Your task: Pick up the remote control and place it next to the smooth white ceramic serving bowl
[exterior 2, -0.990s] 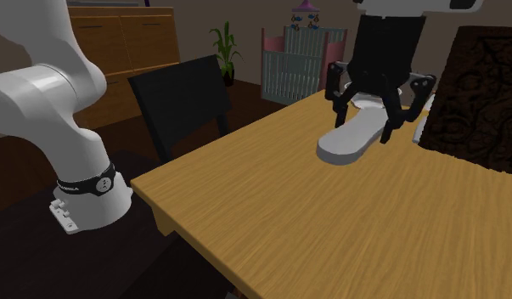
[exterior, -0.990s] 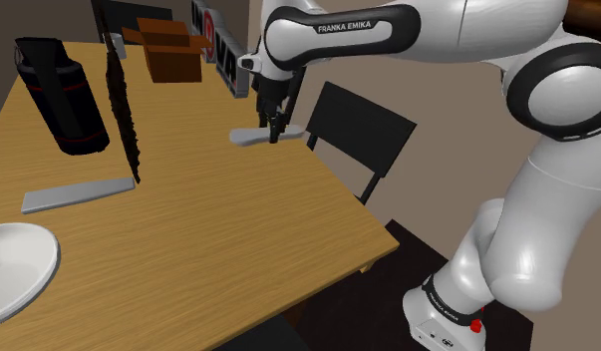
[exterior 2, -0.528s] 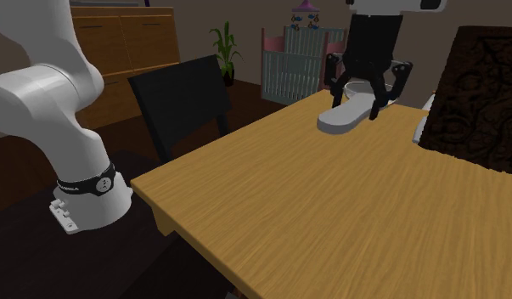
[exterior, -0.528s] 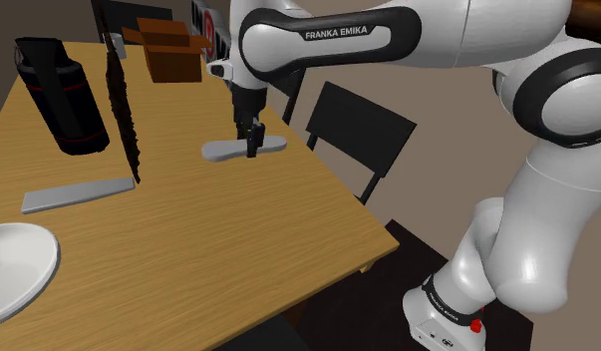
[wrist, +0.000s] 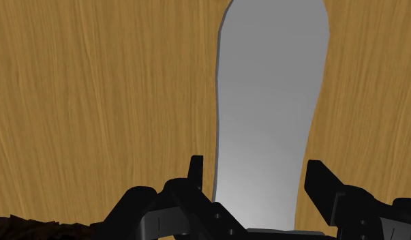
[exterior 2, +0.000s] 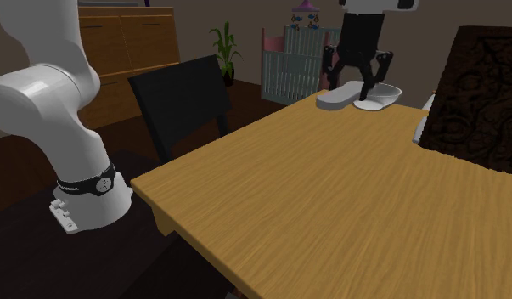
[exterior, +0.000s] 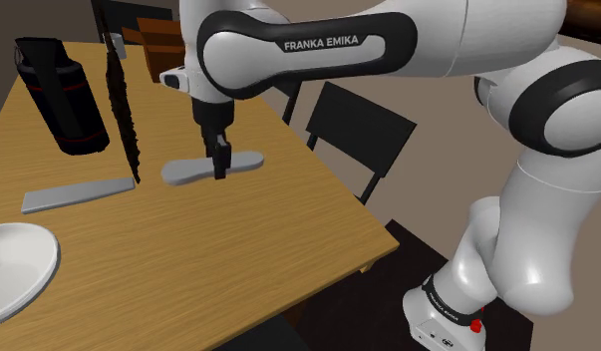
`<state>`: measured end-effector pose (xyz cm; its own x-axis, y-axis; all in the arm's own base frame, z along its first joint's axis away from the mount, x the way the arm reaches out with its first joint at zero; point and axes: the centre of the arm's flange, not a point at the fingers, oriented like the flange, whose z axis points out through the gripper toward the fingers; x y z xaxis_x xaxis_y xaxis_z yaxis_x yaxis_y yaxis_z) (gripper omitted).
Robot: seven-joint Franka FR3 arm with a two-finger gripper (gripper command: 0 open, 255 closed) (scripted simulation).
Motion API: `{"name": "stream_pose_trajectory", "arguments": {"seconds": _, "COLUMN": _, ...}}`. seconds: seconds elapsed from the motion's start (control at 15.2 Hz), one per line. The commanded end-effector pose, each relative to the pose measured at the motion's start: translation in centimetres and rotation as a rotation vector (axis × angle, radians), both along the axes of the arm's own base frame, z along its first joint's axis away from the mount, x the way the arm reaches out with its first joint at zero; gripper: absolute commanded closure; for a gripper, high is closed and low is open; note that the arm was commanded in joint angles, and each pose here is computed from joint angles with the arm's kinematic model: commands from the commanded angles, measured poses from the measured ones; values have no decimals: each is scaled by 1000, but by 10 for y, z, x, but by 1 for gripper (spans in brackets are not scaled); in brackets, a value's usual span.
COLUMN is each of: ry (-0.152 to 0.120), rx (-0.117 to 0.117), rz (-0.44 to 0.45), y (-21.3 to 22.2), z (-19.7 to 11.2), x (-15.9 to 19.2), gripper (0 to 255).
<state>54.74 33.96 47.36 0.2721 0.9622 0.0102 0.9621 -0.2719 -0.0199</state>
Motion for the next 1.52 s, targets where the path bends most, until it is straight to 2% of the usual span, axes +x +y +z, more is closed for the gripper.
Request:
{"name": "stream_pose_trajectory", "arguments": {"seconds": 0.0, "ry": 0, "rx": 0, "rz": -2, "y": 24, "z": 0, "x": -7, "gripper": 255}}
{"name": "stream_pose_trajectory", "arguments": {"seconds": 0.46, "ry": 0, "rx": 0, "rz": -2, "y": 108, "z": 1, "x": -30, "gripper": 255}}
{"name": "stream_pose_trajectory", "arguments": {"seconds": 1.45, "ry": 0, "rx": 0, "rz": -2, "y": 108, "z": -78, "x": -30, "gripper": 255}}
